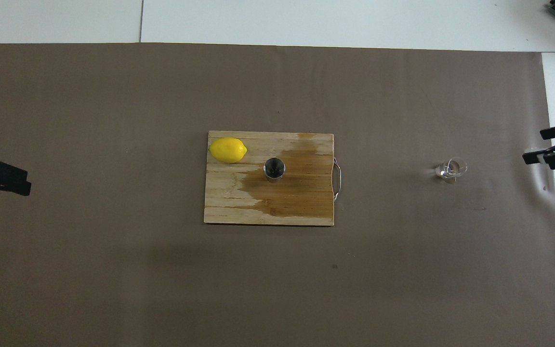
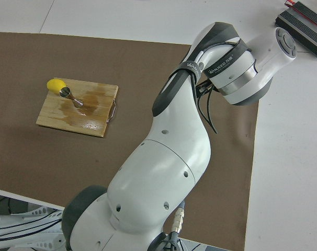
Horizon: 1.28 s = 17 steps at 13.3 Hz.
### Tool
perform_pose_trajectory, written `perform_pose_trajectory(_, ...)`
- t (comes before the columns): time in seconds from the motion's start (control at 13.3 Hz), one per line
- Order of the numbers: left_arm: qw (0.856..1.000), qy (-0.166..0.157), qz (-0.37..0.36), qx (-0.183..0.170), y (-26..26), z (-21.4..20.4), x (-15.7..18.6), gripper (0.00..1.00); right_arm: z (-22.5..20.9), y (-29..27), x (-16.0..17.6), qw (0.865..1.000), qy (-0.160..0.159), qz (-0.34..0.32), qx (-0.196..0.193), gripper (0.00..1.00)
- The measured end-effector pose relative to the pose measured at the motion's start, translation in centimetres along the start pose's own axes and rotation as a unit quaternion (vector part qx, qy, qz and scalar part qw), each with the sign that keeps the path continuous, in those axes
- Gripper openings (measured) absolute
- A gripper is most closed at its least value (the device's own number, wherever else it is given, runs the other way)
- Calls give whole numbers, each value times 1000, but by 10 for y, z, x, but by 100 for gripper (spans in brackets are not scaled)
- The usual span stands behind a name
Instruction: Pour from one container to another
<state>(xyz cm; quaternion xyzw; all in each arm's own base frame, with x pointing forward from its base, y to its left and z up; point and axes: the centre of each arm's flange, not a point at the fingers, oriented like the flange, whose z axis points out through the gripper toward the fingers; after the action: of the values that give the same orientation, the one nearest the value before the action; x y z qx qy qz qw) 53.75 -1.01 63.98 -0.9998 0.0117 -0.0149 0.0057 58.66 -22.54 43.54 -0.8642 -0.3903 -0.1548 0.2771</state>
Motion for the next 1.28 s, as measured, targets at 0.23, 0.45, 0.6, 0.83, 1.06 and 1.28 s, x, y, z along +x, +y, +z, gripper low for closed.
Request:
perform_pose_trajectory(0.23,1000,8,-5,0,1,-1,2,100,21,15,-27,997,31,-65,21,100)
perform_pose_trajectory(0.45,1000,4,-13,0,2,3,2,100,43,22,-36,991,53,-115,43,100)
perform_pose_trajectory(0.6,1000,2,-14,0,2,5,2,100,58,27,-41,985,71,-144,56,100)
perform_pose_trajectory(0.83,1000,1,-15,0,1,5,1,100,90,38,-57,976,99,-179,74,100)
perform_pose_trajectory(1.06,999,-1,-37,1,-23,8,1,100,123,49,-76,967,121,-205,89,100)
perform_pose_trajectory(1.28,999,-2,-40,5,-24,8,0,100,138,52,-80,962,134,-217,99,100)
